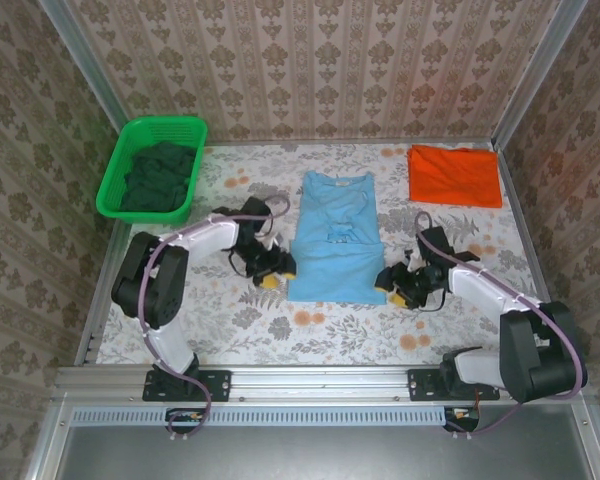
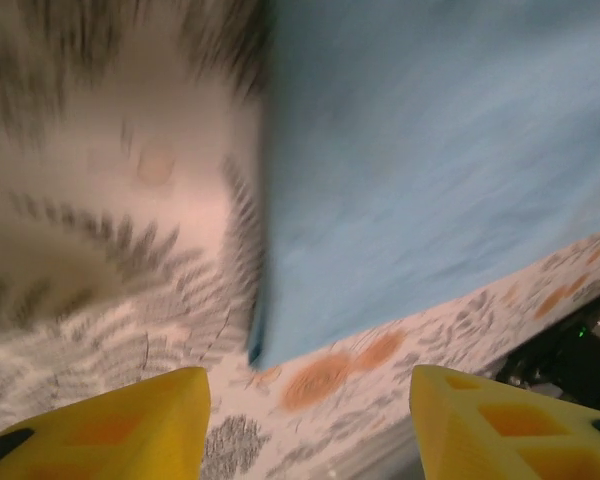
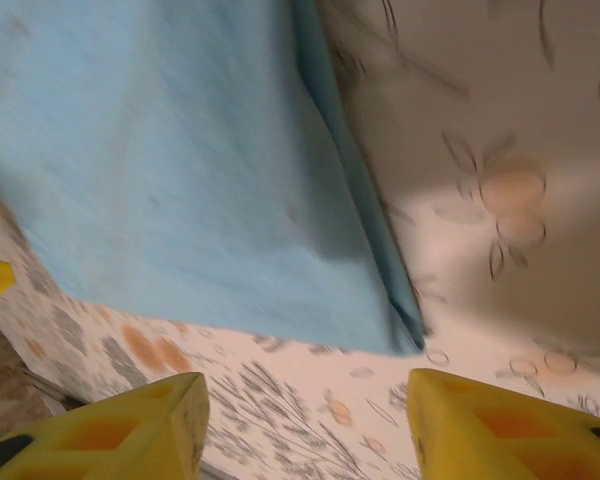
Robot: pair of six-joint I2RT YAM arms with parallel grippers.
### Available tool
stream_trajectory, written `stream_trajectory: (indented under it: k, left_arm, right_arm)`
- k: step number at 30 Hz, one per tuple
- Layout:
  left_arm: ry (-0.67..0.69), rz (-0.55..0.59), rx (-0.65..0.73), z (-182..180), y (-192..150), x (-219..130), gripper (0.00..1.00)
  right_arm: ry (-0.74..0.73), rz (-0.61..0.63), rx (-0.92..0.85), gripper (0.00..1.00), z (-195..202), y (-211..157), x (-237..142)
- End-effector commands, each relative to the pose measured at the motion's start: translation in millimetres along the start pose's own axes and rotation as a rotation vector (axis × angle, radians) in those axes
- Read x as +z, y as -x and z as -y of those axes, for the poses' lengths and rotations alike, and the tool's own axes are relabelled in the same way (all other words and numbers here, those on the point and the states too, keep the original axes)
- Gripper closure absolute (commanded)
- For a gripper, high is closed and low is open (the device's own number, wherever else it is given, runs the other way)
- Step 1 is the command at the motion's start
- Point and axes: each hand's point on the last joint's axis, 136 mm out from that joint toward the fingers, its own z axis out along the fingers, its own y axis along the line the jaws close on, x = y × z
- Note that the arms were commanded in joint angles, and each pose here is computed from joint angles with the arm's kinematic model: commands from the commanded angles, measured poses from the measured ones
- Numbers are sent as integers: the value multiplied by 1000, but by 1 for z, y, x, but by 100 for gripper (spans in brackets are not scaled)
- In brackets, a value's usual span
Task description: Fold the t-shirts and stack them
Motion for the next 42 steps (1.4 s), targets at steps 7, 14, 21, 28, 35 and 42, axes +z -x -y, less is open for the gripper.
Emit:
stream_trajectory:
  k: [7,14,21,28,35,42]
  left_arm:
    - [-94,-57,-49,16,-19,22,49]
    - [-15,-39,-81,2,-19,23,46]
    - [52,-13,-88,-7,-18,19,47]
    - [48,-29,-96,-6,-18,29,55]
    - [67,-35,-89,-7,-13,36,62]
    - [88,-45,-66,-2,-2,42,76]
  right_arm:
    - [-81,-71,-32,56,13,-13,19]
    - [-120,-51,-45,59,15,-6,16]
    - [-140,-12,-59,58,17,-2,6]
    - [-114,18,-78,62,12,7,11]
    - [-124,25,-102,69,13,10,16]
    - [-169,13,-112,81,23,10,21]
